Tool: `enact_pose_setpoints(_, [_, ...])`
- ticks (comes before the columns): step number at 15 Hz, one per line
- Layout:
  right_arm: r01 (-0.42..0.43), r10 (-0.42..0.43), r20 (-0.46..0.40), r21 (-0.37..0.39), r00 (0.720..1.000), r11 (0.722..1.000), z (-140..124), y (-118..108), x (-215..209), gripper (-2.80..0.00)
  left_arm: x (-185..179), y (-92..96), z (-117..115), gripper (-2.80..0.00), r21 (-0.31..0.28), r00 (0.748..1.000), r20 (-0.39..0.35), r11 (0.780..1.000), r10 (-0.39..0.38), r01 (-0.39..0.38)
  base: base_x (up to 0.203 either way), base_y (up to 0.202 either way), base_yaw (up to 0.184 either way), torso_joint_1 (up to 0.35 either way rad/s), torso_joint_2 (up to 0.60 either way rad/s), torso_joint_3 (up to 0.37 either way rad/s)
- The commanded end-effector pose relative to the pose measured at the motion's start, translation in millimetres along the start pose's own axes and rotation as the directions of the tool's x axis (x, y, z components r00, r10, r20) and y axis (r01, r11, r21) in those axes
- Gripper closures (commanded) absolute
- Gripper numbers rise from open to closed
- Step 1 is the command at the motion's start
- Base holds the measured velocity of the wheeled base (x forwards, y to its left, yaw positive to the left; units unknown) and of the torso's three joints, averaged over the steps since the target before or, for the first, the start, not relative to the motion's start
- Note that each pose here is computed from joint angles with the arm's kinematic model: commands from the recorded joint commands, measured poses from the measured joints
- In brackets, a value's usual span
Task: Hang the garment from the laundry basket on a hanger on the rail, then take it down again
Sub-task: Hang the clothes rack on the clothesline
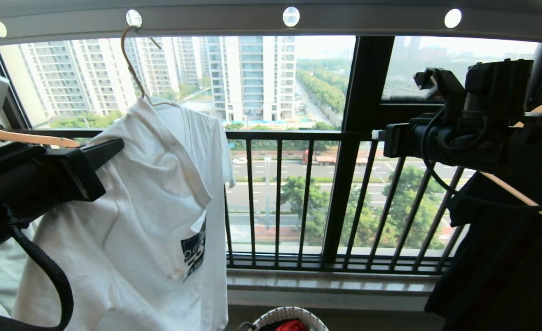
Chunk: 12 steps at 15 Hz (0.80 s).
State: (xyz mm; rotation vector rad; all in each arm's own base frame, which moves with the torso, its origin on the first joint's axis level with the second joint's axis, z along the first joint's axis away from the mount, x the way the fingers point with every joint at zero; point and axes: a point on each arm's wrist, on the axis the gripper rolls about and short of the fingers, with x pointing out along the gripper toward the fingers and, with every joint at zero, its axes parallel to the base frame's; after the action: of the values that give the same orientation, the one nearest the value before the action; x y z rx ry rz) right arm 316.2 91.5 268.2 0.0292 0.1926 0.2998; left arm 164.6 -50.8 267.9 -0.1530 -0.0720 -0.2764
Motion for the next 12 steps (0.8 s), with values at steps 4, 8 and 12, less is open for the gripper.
enact_pose_setpoints(4, [-0.003, 0.003, 0.005, 0.0, 1.0, 1.0, 1.2, 0.4, -1.2, 0.0, -1.6, -0.1, 1.1, -2.8, 0.001, 1.0, 0.007, 1.0, 0.0, 0.0, 0.0, 0.0, 0.0, 0.0, 0.0, 0.0])
enact_pose_setpoints(8, [-0.003, 0.003, 0.006, 0.0, 1.0, 1.0, 1.3, 0.4, -1.3, 0.0, -3.5, 0.0, 1.2, -2.8, 0.012, 1.0, 0.008, 1.0, 0.0, 0.0, 0.0, 0.0, 0.0, 0.0, 0.0, 0.0])
enact_pose_setpoints(12, [-0.002, 0.002, 0.006, 0.0, 1.0, 1.0, 1.4, -0.1, -1.3, 0.0, -8.3, -0.2, 3.6, -2.8, 0.012, 1.0, 0.016, 1.0, 0.0, 0.0, 0.0, 0.0, 0.0, 0.0, 0.0, 0.0])
